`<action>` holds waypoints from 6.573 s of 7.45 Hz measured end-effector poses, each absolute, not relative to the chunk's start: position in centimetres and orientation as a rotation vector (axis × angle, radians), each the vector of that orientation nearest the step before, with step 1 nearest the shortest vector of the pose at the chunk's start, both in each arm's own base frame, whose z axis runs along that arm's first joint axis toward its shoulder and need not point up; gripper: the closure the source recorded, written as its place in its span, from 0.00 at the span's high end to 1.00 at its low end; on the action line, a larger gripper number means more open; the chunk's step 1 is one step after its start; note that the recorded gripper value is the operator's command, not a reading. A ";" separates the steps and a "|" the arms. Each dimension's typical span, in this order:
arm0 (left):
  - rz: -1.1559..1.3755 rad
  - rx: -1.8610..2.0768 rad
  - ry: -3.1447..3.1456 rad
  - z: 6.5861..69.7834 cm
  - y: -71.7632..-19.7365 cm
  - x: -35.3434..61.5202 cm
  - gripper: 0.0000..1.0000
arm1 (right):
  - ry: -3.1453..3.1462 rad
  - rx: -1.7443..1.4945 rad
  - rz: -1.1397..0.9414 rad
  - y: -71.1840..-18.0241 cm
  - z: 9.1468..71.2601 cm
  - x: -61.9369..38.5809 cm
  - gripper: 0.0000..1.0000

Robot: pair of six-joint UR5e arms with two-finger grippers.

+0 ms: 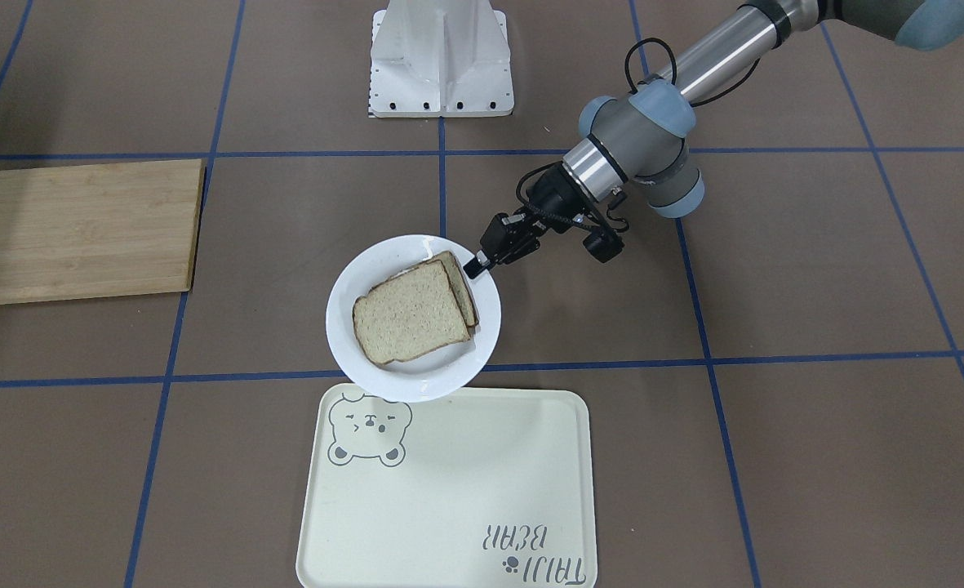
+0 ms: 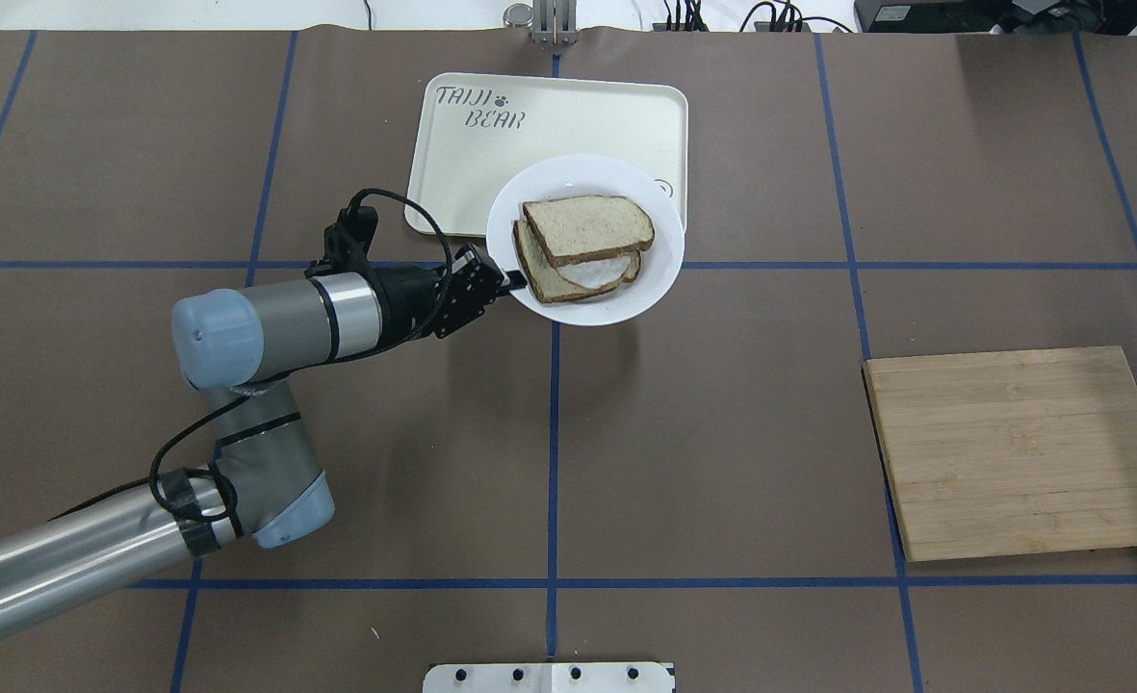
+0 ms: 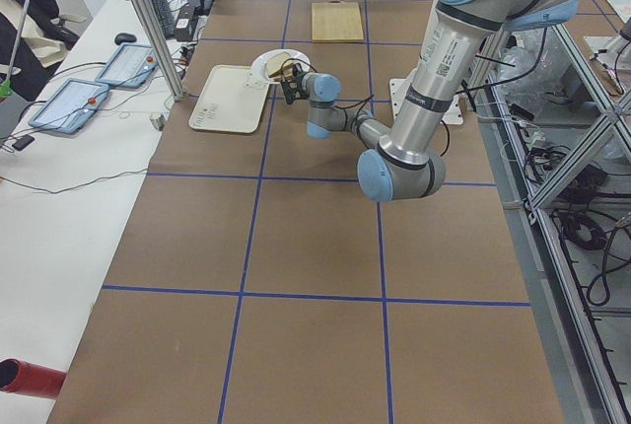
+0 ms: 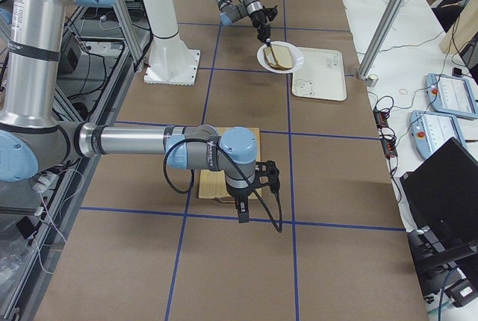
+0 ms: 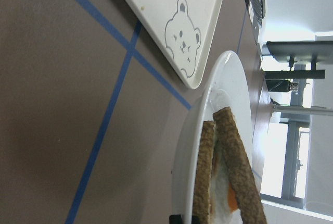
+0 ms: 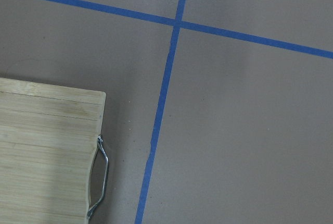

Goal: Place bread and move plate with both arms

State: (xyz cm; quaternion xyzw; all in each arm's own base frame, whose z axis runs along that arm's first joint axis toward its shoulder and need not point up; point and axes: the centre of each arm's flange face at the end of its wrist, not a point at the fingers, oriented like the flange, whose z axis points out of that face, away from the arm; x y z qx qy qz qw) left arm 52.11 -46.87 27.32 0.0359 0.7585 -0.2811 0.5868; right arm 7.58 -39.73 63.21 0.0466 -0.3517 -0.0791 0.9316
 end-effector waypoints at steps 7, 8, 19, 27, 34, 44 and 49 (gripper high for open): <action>-0.883 0.223 1.495 29.4 -61.2 55.7 0.68 | -0.722 0.092 -0.149 -39.4 63.5 7.9 1.00; -0.866 0.247 1.482 29.4 -61.3 55.6 0.97 | -0.722 0.092 -0.149 -39.4 63.5 7.9 1.00; -0.083 0.399 1.064 33.8 -53.9 34.0 0.98 | -0.719 0.067 -0.066 -37.9 64.5 9.3 1.00; 0.366 0.185 0.657 57.7 -50.7 -1.2 0.98 | -0.723 0.047 0.027 -38.2 63.8 9.4 1.00; 0.238 0.066 0.722 58.8 -48.5 -7.1 0.98 | -0.726 0.051 0.027 -38.3 63.6 9.3 1.00; 0.218 0.019 0.728 61.3 -46.6 -7.2 0.98 | -0.749 0.046 0.032 -38.3 63.7 9.2 1.00; 0.216 0.018 0.729 61.3 -46.5 -7.3 0.98 | -0.753 0.047 0.031 -38.3 63.6 9.1 1.00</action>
